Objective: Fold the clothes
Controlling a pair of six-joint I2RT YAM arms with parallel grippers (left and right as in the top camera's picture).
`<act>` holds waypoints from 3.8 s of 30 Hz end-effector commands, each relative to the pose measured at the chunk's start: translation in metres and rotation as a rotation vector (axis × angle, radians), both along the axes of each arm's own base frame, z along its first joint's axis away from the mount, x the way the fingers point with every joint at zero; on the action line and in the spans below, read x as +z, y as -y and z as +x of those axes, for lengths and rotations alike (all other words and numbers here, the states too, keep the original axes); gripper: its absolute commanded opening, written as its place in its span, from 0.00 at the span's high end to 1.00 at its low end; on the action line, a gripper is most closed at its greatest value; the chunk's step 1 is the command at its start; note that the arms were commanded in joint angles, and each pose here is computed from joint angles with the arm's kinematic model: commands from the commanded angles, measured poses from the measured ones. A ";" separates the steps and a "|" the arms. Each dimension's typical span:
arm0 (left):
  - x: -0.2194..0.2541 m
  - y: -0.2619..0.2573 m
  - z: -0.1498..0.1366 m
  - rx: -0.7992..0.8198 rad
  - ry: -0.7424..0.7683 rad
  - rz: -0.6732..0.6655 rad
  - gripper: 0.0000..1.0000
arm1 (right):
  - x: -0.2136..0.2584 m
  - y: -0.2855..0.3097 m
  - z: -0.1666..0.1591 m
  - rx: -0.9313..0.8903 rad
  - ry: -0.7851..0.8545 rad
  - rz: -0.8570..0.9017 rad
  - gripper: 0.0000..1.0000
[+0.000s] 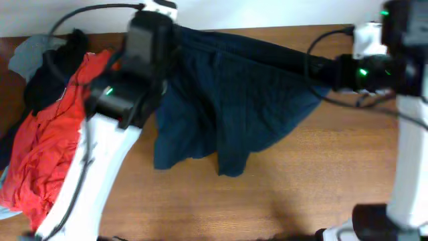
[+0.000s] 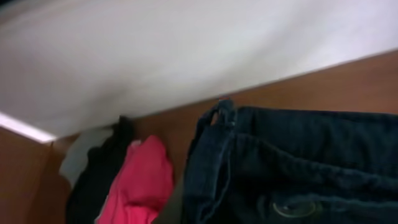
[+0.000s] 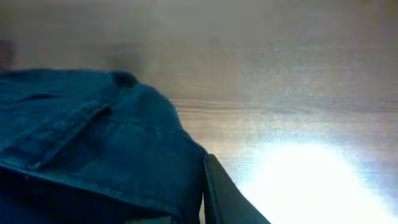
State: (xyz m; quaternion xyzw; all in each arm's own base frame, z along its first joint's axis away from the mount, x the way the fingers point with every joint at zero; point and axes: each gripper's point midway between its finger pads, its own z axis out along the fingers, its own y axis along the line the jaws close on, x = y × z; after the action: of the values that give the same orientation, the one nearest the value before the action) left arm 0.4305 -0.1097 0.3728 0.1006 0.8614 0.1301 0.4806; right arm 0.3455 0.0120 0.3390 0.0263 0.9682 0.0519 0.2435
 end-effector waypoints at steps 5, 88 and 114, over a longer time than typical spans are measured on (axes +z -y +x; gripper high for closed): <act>-0.052 -0.053 0.044 0.248 -0.067 0.142 0.99 | -0.079 0.032 0.049 -0.145 -0.153 -0.058 0.89; -0.180 -0.040 -0.013 0.135 -0.499 -0.342 0.13 | -0.213 -0.186 0.016 0.128 -0.431 0.066 0.32; -0.300 0.000 -0.015 0.081 -0.660 -0.274 0.14 | -0.282 -0.225 -0.001 0.102 -0.448 0.166 0.30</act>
State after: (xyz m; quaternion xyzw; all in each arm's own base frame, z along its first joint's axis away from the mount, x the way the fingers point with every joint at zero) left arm 0.4190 -0.1091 0.0959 0.0418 0.9778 -0.0084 0.2053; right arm 0.3480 0.2392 0.0601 0.0036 0.9874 0.1576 0.0146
